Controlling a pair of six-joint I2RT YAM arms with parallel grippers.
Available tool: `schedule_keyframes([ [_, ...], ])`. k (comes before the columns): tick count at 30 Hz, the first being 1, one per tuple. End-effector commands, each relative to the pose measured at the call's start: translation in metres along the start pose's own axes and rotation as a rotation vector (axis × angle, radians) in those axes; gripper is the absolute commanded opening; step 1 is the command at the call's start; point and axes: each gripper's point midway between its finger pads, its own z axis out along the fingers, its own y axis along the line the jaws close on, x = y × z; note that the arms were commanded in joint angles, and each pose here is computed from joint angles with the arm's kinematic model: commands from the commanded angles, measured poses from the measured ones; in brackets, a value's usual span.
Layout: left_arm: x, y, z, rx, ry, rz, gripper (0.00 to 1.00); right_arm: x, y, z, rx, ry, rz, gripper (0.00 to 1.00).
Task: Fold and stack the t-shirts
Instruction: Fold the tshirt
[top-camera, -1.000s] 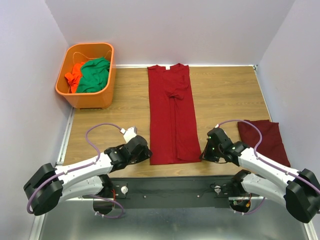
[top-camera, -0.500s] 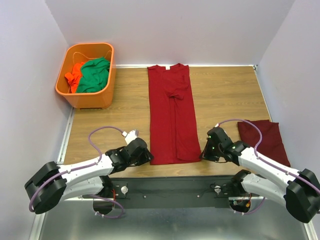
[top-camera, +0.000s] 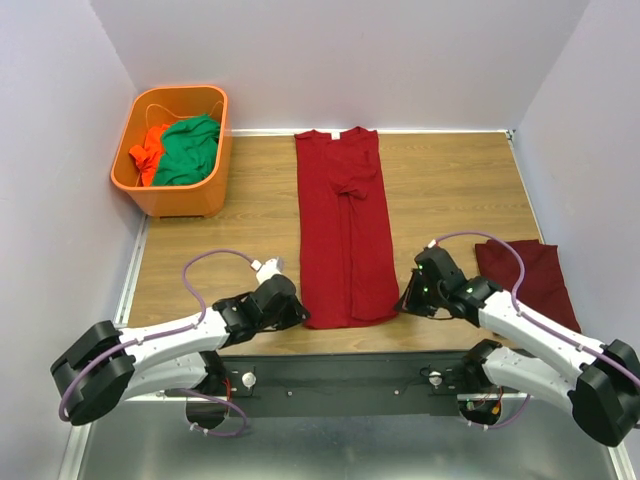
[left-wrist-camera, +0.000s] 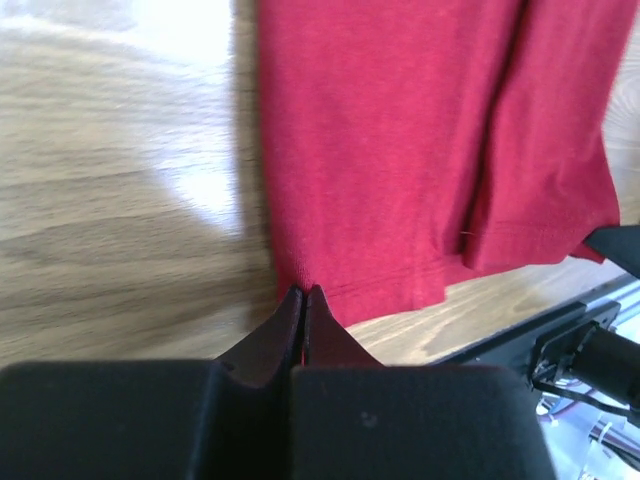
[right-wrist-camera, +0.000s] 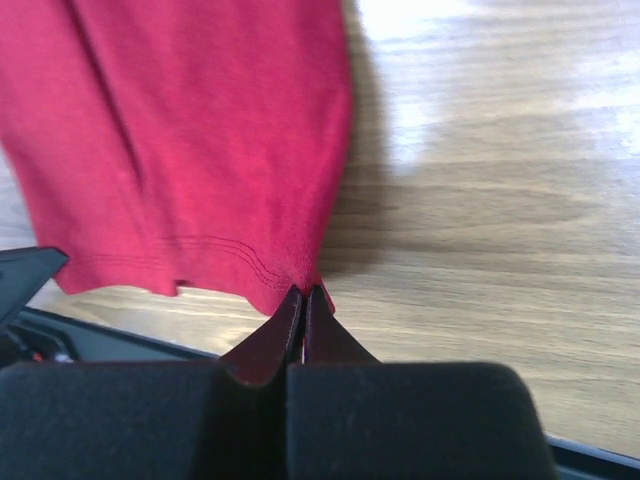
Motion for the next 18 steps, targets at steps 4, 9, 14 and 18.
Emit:
schedule_keyframes([
  [4,-0.062,-0.049,-0.01,0.125,-0.155,0.053,0.0,-0.051,0.032,-0.01,0.012,-0.133,-0.061,0.01],
  [9,-0.116,-0.073,-0.002,0.146,-0.238,0.086,0.0,-0.099,0.058,0.013,0.084,-0.202,-0.113,0.01],
  [14,-0.156,-0.092,0.015,0.151,-0.279,0.091,0.0,-0.142,0.079,0.039,0.116,-0.247,-0.135,0.01],
  [18,-0.192,-0.097,0.034,0.123,-0.308,0.076,0.0,-0.182,0.085,0.056,0.136,-0.284,-0.128,0.01],
])
